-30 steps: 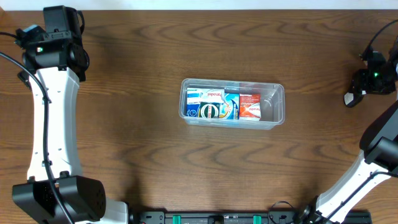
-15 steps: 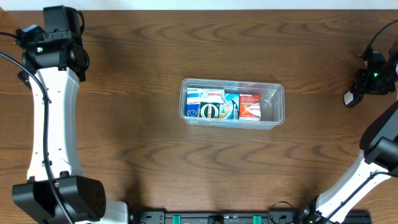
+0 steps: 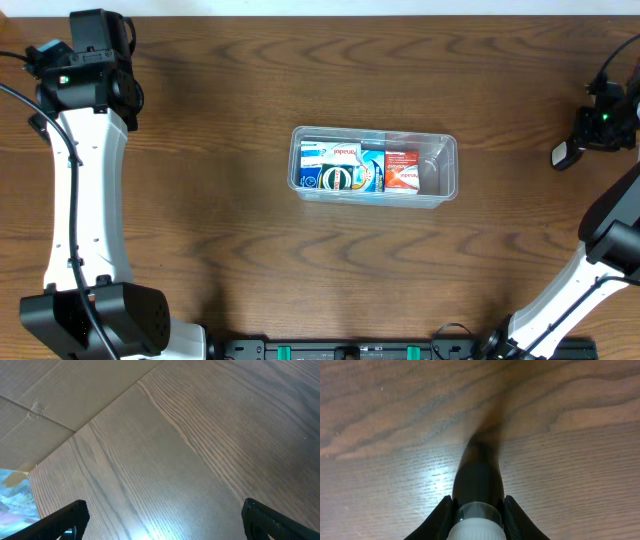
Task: Pack container
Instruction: 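Lower the right gripper and close it on the white-capped bottle, then lift the bottle and carry it left over the container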
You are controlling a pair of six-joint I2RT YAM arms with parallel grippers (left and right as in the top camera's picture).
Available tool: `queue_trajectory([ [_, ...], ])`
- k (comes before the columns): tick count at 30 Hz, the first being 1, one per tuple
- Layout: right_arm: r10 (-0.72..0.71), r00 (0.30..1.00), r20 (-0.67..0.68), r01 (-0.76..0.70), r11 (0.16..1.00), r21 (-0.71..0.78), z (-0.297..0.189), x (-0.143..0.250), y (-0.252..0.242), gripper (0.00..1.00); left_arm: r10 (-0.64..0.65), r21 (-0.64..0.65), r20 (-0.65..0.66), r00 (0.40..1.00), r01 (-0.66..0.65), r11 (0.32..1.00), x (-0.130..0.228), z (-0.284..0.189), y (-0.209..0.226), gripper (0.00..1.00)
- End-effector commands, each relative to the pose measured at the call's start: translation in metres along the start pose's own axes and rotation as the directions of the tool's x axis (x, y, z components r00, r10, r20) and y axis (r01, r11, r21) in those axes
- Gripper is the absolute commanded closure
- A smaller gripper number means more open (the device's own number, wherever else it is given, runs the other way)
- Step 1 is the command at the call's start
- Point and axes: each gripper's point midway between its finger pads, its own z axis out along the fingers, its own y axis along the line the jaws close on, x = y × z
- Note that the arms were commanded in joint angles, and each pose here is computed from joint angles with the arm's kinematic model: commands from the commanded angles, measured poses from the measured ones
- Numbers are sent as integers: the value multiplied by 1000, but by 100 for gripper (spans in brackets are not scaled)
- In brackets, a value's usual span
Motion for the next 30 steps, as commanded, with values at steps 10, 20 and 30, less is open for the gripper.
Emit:
queue_trajectory([
  [10,-106,980,166,117,991,-58,-91,-31,99,78,5,-12,4,1000,-5,1000,-1,1,2,2],
  [20,-171,913,370,218,972,-87,-201,-12,196,80,5,-12,4,1000,-5,1000,-1,1,2,2],
  [30,-314,913,261,356,925,-133,-182,35,277,79,5,-12,4,1000,-5,1000,-1,1,2,2],
])
